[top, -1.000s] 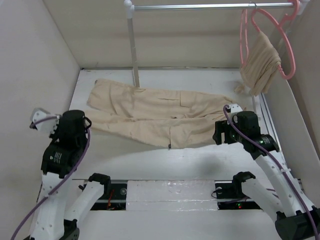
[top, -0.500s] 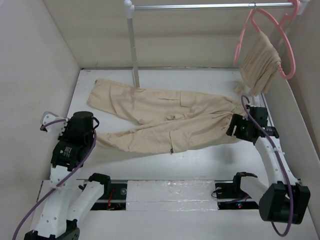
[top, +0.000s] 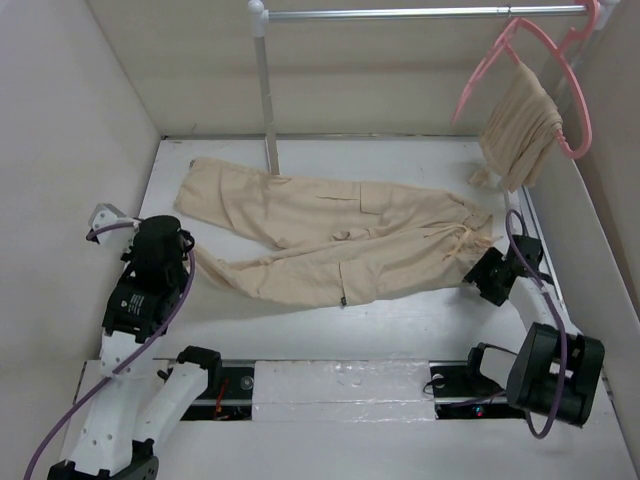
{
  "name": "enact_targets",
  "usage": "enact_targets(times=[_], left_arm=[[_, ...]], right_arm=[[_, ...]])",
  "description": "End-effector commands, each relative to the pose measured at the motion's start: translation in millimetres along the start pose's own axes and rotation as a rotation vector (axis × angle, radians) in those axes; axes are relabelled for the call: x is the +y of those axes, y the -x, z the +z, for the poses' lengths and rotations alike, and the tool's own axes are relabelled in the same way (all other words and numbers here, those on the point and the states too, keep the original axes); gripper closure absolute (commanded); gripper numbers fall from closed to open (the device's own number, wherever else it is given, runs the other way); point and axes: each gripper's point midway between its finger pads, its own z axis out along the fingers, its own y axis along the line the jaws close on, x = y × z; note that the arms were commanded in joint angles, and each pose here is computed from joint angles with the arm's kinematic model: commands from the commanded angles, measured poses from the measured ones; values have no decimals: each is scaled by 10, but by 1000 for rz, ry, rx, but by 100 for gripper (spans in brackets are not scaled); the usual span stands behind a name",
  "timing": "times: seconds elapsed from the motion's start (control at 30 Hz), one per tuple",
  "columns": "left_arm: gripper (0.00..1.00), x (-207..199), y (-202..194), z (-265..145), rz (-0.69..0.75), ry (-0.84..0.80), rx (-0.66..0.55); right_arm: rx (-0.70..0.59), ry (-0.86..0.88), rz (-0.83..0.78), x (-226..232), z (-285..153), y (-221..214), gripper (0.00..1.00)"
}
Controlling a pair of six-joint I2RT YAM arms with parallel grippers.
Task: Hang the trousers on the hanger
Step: Fold the trousers at the center of the board.
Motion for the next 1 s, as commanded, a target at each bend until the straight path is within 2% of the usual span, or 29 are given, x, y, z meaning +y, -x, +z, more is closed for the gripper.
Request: enact_targets(times=[0.0,0.07,0.1,0.13,0.17,0.23,0.33,0.37,0.43,0.5,0.53,0.63,0.73,0.83,0.97], left_arm=[[100,-75,54,4,-8,-36,-28],[100,-60,65,17,-5,-26,-38],[100,-58,82,17,-3,-22,-45],[100,-48,125,20,-2,-12,-63],[100,-47,143,35,5,0,-72],[100,-45,272,42,13,23,-126],[100,-110,495,37,28,48,-199],[100,-125,530,56,41,62,-214],[100,-155,712,23,61,85,-269],[100,-138,824,16,93,128,-309],[100,-102,945,-27,120,163,-349],[100,-108,1013,-73,147,176,-376],[100,-66,1015,-66,166,196,-388],[100,86,877,7,224,241,-387],[100,76,724,174,305,280,-373]], right_arm=[[-117,98,28,229,166,398,37],[-114,101,13,259,244,479,44],[-112,99,8,258,265,487,62],[-114,93,14,229,271,506,74],[-98,83,8,198,274,453,92],[-90,76,-10,165,184,378,100],[-146,77,-65,118,-134,386,100],[-100,50,-78,46,-244,231,100],[-71,12,-160,-10,-554,164,100],[-47,1,-233,-30,-669,117,100],[-26,3,-292,8,-847,129,100],[7,21,-391,142,-1031,136,100],[38,2,-520,227,-1201,153,100],[-24,-12,-592,331,-1379,362,100],[-96,-36,-622,381,-1332,594,100]])
